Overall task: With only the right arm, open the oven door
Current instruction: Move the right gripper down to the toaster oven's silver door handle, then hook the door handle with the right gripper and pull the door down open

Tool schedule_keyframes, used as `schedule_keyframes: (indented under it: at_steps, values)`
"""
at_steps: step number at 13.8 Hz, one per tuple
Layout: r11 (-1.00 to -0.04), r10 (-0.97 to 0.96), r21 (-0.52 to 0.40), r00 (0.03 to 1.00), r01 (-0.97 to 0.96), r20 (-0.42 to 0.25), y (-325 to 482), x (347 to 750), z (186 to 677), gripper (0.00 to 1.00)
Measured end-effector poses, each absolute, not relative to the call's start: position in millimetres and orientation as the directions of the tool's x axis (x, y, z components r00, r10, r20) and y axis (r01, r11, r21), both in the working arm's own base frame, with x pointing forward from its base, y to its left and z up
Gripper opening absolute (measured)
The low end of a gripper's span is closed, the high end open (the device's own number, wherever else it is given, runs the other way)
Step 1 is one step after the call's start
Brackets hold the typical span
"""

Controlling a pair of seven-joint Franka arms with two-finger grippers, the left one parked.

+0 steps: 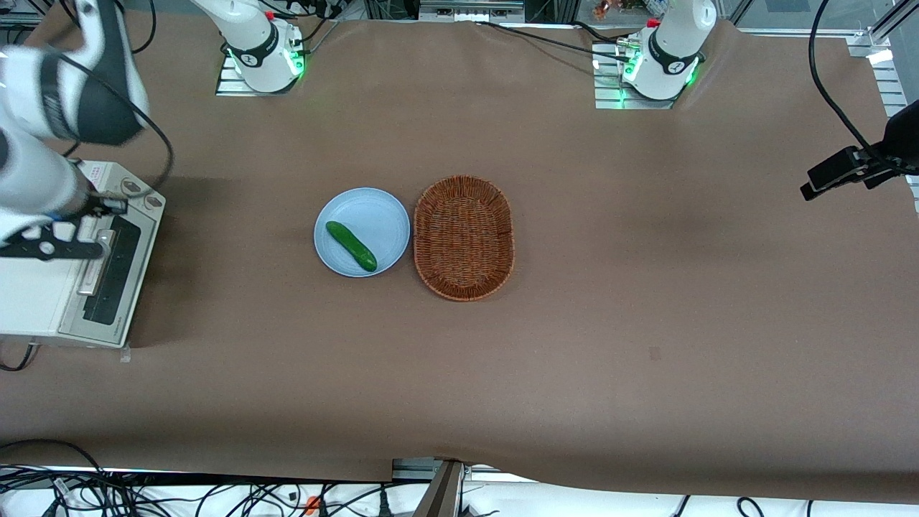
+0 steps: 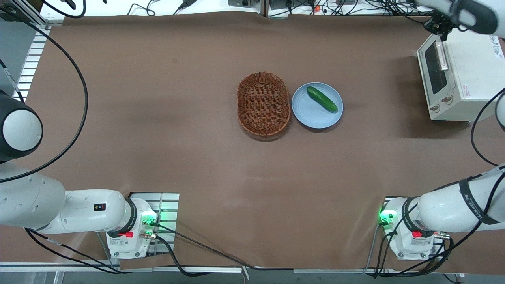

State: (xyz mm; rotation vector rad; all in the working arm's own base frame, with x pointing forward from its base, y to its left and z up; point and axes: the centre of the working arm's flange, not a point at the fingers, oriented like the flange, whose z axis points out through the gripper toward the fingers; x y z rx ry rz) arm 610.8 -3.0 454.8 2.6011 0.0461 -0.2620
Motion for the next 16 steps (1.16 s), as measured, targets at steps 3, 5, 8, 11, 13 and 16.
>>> schedule_keyframes:
  at_steps: [3, 5, 8, 11, 13, 16]
  values:
    - [-0.757, 0.004, 0.648, 0.991, 0.090, -0.134, -2, 623, 373, 0.01]
    - [-0.686, 0.021, 0.720, 0.992, 0.107, -0.128, -13, 623, 347, 0.01]
    - [-0.644, 0.027, 0.758, 0.993, 0.107, -0.117, -28, 627, 339, 0.01]
    - [-0.655, 0.043, 0.749, 0.995, 0.097, -0.091, -50, 634, 324, 0.01]
    - [-0.657, 0.035, 0.749, 0.996, 0.082, -0.078, -56, 635, 316, 0.01]
    - [-0.657, 0.029, 0.750, 0.997, 0.070, -0.068, -54, 635, 316, 0.01]
